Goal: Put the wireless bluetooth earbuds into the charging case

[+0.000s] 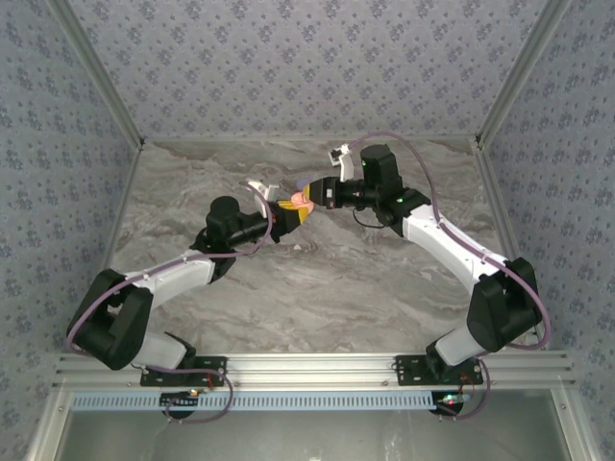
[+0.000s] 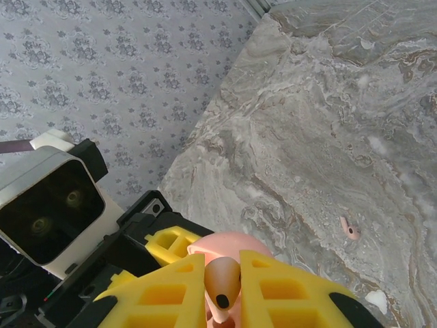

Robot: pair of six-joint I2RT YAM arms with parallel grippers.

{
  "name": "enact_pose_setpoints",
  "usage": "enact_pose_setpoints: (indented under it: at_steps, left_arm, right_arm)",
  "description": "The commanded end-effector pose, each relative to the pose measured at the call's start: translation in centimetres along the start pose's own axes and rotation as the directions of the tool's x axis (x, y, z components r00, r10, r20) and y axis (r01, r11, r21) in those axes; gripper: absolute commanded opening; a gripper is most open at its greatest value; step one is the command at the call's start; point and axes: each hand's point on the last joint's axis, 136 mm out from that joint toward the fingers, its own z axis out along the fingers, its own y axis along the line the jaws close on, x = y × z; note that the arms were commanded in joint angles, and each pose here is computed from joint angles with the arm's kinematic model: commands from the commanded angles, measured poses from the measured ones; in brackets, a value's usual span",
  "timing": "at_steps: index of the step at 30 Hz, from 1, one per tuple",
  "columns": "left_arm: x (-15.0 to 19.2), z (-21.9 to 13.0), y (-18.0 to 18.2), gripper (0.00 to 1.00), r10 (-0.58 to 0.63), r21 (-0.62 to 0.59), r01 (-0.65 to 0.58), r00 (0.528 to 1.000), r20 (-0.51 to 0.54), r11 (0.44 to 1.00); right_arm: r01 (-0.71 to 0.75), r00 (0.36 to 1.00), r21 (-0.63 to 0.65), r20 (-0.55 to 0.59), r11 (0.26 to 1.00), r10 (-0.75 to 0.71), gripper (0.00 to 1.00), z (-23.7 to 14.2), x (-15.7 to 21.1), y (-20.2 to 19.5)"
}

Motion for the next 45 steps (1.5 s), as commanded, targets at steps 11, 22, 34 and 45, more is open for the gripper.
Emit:
enact_pose_setpoints:
  at_steps: [11,22,34,45]
  left_arm:
    - [-3.0,-0.1,-1.4,0.08,0.035,0.018,-0.036,0.997,0.068,0.999]
    - [-3.2,-0.1,-2.0,0.08,0.055,0.037,-0.058,0.997,0.062,0.998]
    - [-2.7,-0.3,-2.0,0.08,0.071,0.036,-0.073,0.997,0.035,0.997]
    - [-2.1,-0.9,-1.6,0.08,0.106,-0.015,-0.106,0.994,-0.003,0.994]
  right_arm:
    - [0.036,0.999,-0.018,-0.020,0.999,-0.036,0.18,-0.5,0.5,1.2]
    - [0.061,0.995,-0.001,-0.074,0.998,-0.061,0.20,-0.6,1.6,1.2]
    - [0.079,0.995,0.021,-0.068,0.997,-0.077,0.38,-0.8,1.0,1.4]
    - [0.109,0.994,0.163,0.000,0.981,-0.111,0.50,-2.6,-0.3,0.1]
